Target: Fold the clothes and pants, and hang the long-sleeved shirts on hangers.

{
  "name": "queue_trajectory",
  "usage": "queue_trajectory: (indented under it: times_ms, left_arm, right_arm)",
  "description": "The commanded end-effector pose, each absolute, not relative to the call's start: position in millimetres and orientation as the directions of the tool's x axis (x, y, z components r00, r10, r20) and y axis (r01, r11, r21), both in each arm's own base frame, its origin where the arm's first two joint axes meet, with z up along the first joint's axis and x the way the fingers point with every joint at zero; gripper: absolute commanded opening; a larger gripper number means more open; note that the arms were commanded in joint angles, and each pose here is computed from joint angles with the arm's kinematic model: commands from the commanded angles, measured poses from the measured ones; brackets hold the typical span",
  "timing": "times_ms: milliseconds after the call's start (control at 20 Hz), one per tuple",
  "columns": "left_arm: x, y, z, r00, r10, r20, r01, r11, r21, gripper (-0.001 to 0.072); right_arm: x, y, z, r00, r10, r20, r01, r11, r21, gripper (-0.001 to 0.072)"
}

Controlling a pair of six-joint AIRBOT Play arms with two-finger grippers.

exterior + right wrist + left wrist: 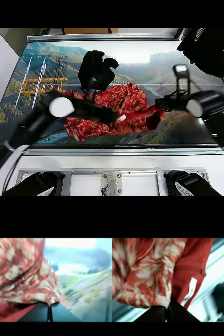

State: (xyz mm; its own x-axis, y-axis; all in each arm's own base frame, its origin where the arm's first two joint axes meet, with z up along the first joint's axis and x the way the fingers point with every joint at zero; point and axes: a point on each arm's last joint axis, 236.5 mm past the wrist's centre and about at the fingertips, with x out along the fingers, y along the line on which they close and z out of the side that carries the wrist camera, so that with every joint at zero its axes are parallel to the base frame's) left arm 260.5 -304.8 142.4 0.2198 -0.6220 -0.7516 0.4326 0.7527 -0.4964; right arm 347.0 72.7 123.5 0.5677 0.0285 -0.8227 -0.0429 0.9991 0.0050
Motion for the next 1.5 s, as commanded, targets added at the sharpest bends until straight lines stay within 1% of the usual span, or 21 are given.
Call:
queue_trajectory:
  times_ms: [0,100,200,300,400,500,550,650,700,850,1000,1100,1250,1300,1350,1400,1450]
  left_arm:
    - [274.5,-286.2,247.8,0.383,-0.697,-0.607,0.502,0.708,-0.496,0.0012]
    - [266.2,-281.2,264.0,0.38,-0.698,-0.607,0.534,0.701,-0.472,0.0012]
    - [258.7,-266.6,248.2,0.353,-0.638,-0.684,0.524,0.74,-0.42,0.0012]
    - [243.6,-252.6,213.7,0.267,-0.565,-0.781,0.498,0.775,-0.39,0.0013]
    - [226.2,-242.2,169.9,0.161,-0.499,-0.852,0.463,0.8,-0.381,0.0012]
    - [201.5,-236.2,119.7,0.037,-0.46,-0.887,0.415,0.815,-0.405,0.0012]
    - [187.0,-238.5,100.3,-0.026,-0.469,-0.883,0.388,0.809,-0.441,0.0013]
    - [160.7,-250.8,67.8,-0.123,-0.512,-0.85,0.326,0.789,-0.521,0.0012]
    - [150.4,-255.0,53.1,-0.152,-0.516,-0.843,0.309,0.785,-0.536,0.0012]
    - [124.4,-261.8,15.6,-0.226,-0.47,-0.853,0.317,0.793,-0.52,0.0012]
    - [116.4,-266.9,-0.7,-0.273,-0.432,-0.86,0.332,0.797,-0.505,0.0012]
    - [121.8,-270.2,-0.3,-0.27,-0.43,-0.862,0.344,0.793,-0.503,0.0013]
    - [129.1,-276.1,7.8,-0.247,-0.446,-0.86,0.377,0.773,-0.51,0.0013]
    - [129.4,-276.3,8.5,-0.246,-0.447,-0.86,0.387,0.769,-0.51,0.0023]
    - [129.6,-276.2,8.4,-0.245,-0.447,-0.86,0.389,0.767,-0.51,0.0274]
    - [133.0,-278.0,9.4,-0.233,-0.456,-0.859,0.387,0.767,-0.512,0.0584]
    - [138.3,-279.9,13.1,-0.218,-0.468,-0.856,0.385,0.765,-0.516,0.0632]
  right_arm:
    - [311.7,64.3,213.1,0.578,0.042,-0.815,-0.047,0.999,0.018,0.0005]
    - [294.8,63.1,227.8,0.555,0.051,-0.831,-0.044,0.999,0.032,0.0005]
    - [275.9,66.8,216.1,0.471,0.066,-0.88,-0.055,0.997,0.045,0.0006]
    - [262.6,78.4,199.6,0.386,0.106,-0.916,-0.094,0.993,0.075,0.0006]
    - [247.7,98.9,179.7,0.288,0.182,-0.94,-0.166,0.976,0.138,0.0006]
    - [224.6,120.8,155.2,0.148,0.261,-0.954,-0.204,0.952,0.229,0.0005]
    - [214.3,129.5,141.8,0.081,0.29,-0.954,-0.208,0.941,0.268,0.0006]
    - [203.0,131.7,114.4,-0.002,0.288,-0.958,-0.187,0.941,0.283,0.0005]
    - [200.8,130.5,101.6,-0.027,0.278,-0.96,-0.175,0.944,0.278,0.0005]
    - [207.1,131.8,83.0,-0.037,0.272,-0.962,-0.156,0.949,0.274,0.0005]
    - [220.7,129.1,77.1,-0.004,0.253,-0.968,-0.149,0.957,0.25,0.0005]
    - [224.9,122.4,74.8,0.01,0.224,-0.975,-0.146,0.965,0.22,0.0005]
    - [225.4,121.0,74.6,0.013,0.218,-0.976,-0.146,0.966,0.214,0.0006]
    - [225.5,121.1,74.5,0.013,0.218,-0.976,-0.146,0.966,0.214,0.0006]
    - [225.4,121.0,74.6,0.013,0.218,-0.976,-0.146,0.966,0.214,0.0006]
    - [225.3,121.2,74.7,0.013,0.219,-0.976,-0.146,0.966,0.214,0.0006]
    - [225.4,121.3,74.6,0.013,0.219,-0.976,-0.146,0.966,0.215,0.0006]
